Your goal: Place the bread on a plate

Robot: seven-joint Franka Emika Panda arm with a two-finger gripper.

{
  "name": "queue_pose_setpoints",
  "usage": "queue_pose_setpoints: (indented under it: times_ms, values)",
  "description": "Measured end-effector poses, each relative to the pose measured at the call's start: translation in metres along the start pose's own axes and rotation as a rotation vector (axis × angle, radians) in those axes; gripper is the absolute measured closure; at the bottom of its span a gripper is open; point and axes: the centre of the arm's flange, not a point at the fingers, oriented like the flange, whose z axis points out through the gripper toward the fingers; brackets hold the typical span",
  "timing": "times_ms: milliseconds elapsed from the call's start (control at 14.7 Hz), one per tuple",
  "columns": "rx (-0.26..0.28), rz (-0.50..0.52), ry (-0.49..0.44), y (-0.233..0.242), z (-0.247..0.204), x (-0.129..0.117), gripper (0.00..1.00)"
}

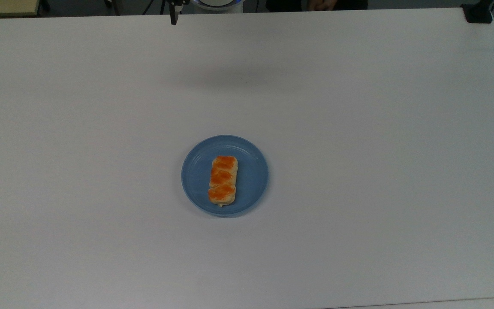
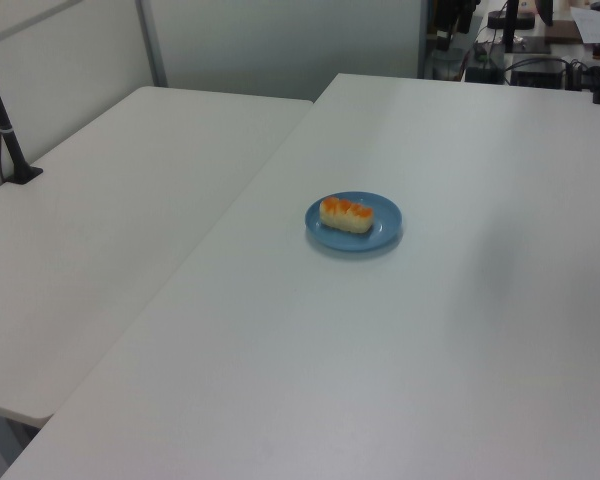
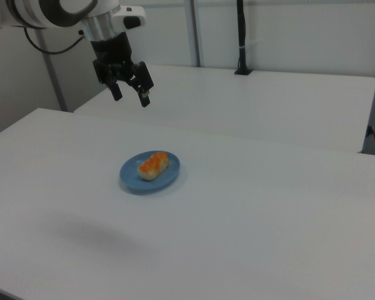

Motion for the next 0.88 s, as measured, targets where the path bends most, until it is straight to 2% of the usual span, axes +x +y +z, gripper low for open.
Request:
queue_pose_setpoints:
  times_ms: [339,882]
  values:
    - [-0.001,-0.107,-0.002,0.0024,0.0005,-0.0001,0.0]
    - [0.0,-0.118,-0.007,0.0027,0.0021,-0.0006,0.0]
